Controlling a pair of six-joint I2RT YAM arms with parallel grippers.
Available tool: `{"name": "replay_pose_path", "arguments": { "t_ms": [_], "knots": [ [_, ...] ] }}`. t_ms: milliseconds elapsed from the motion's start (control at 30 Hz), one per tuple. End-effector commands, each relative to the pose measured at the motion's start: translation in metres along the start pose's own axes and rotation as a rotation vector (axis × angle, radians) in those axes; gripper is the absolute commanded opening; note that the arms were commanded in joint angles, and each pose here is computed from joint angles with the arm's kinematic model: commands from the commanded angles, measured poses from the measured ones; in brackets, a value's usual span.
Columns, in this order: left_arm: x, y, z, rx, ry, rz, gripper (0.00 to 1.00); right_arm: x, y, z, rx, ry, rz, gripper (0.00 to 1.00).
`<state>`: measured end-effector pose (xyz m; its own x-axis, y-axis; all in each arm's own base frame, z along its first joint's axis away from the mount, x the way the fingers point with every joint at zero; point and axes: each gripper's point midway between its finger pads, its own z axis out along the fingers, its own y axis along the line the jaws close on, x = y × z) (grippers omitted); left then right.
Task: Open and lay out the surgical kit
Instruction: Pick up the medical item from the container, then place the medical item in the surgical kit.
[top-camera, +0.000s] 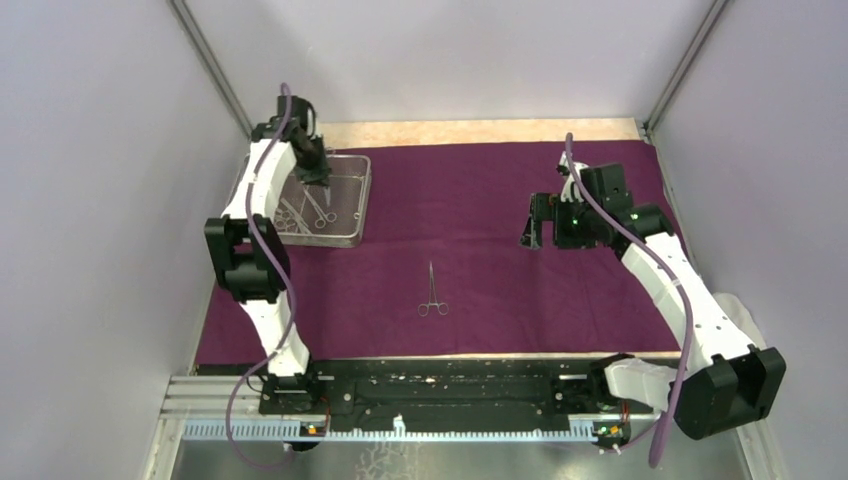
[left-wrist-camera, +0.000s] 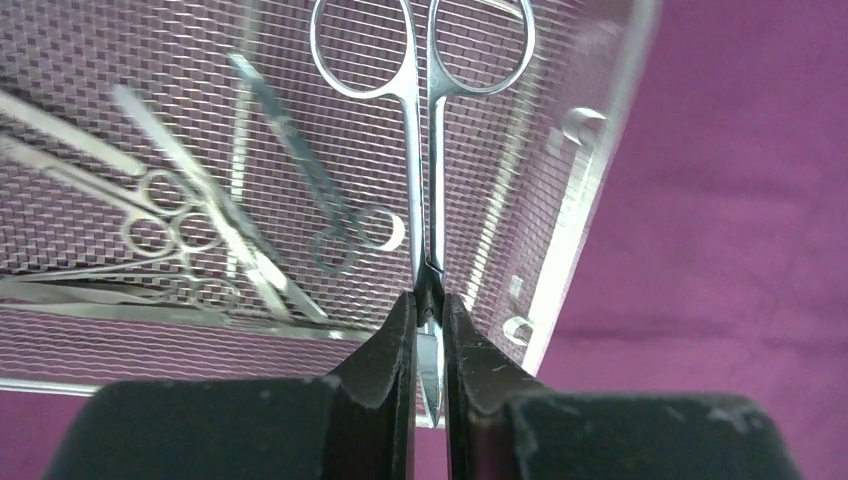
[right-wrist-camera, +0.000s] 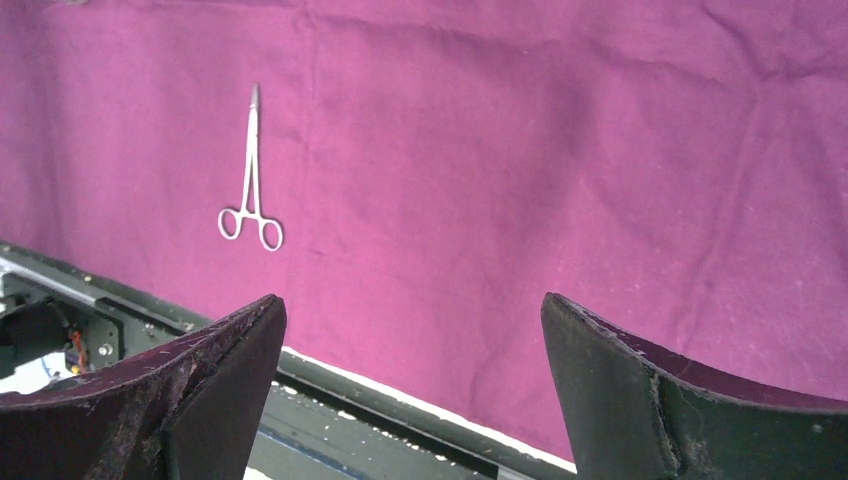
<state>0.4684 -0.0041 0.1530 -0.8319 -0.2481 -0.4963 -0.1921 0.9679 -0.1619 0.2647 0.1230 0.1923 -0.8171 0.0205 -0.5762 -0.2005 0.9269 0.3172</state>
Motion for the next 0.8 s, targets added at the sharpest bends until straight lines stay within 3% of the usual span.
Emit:
{"name": "replay_pose_path", "arguments": {
  "t_ms": [0, 300, 533, 767],
  "knots": [
    [0.015, -0.065, -0.045, 0.121, -0.047, 0.177, 0.0, -0.009, 0.017, -0.009, -0.104, -0.062, -0.022, 0.99],
    [0.096, -0.154, -0.076, 0.333, -0.038, 0.46, 0.0, -0.019, 0.083, 0.005, -0.483, 0.077, 0.115, 0.96],
    [0.16, -0.19, -0.091, 0.439, 0.002, 0.599, 0.0, -0.047, 0.108, 0.038, -0.652, 0.201, 0.254, 0.92],
    [0.197, -0.216, -0.097, 0.484, 0.018, 0.753, 0.0, -0.06, 0.126, 0.081, -0.866, 0.371, 0.396, 0.85]
  ]
}}
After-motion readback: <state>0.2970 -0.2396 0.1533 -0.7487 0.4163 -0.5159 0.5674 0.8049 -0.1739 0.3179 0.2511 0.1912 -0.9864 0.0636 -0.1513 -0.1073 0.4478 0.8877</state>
